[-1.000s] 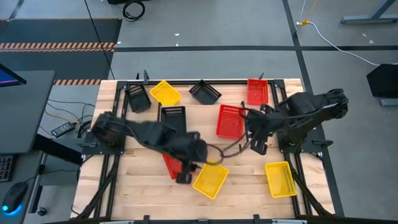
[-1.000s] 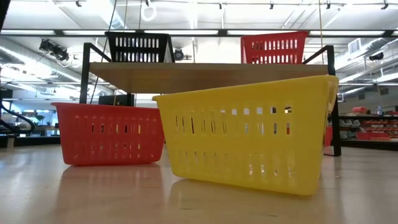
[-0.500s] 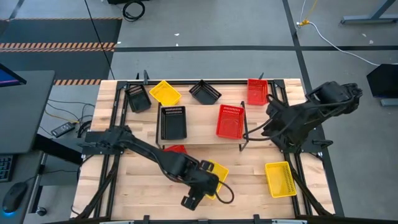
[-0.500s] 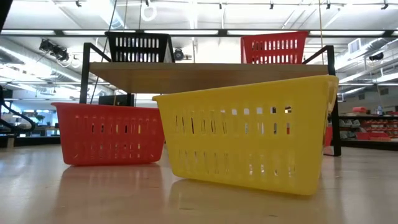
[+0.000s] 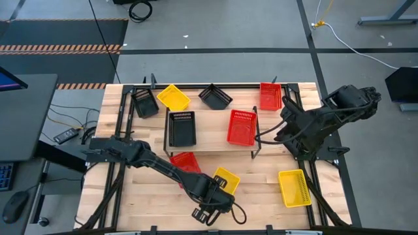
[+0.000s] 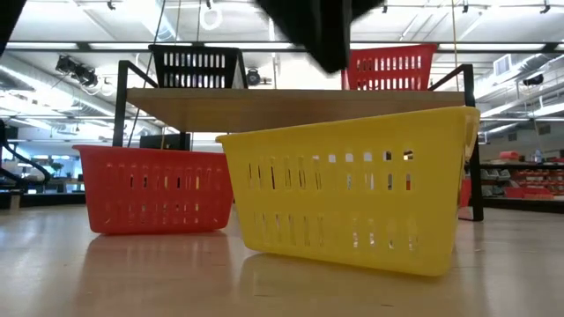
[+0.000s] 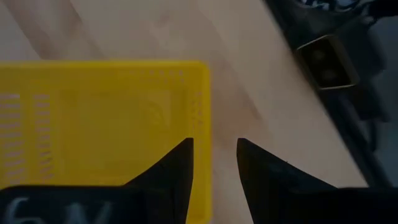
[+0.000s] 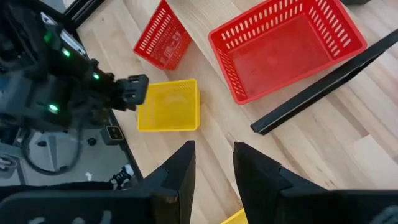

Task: Stack baskets on shelf by color
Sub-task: Put the bottom left yellow basket on the shelf

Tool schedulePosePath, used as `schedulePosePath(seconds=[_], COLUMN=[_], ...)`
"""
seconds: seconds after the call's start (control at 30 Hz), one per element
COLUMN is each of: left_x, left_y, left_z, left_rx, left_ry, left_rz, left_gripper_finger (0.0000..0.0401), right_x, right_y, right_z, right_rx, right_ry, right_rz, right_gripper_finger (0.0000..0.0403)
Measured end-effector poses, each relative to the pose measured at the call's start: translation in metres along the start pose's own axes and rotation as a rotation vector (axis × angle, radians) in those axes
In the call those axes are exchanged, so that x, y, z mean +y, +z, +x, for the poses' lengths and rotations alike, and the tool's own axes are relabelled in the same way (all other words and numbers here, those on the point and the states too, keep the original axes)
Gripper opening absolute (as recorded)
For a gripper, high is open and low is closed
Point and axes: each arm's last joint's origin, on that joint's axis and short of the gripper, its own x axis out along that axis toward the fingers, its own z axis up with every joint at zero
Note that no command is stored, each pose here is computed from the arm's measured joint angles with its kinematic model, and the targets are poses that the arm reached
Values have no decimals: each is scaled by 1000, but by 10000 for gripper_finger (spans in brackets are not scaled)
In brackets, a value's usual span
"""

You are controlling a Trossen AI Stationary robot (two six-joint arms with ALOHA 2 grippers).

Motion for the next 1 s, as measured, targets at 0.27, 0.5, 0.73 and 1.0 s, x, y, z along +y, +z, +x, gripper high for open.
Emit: schedulePosePath(seconds=[0.27, 0.5, 0.73, 1.0], left_x=[-1, -2, -3, -3], left_y=[-7, -7, -7, 10], left_z=[25, 46, 38, -25], left_rx=[98, 108, 147, -24], left_ry=[2, 3, -2, 7], left_rz=[-12, -17, -117, -269], left_gripper_finger=[131, 110, 12, 5], right_x=[2, 3, 4, 4], right_y=[0, 1, 0, -1], right_z=[3, 5, 4, 3], right_rx=[3, 6, 15, 33], right_ry=[-9, -14, -6, 9], right_rz=[-1, 38, -12, -121], right_gripper_finger=[113, 113, 113, 113])
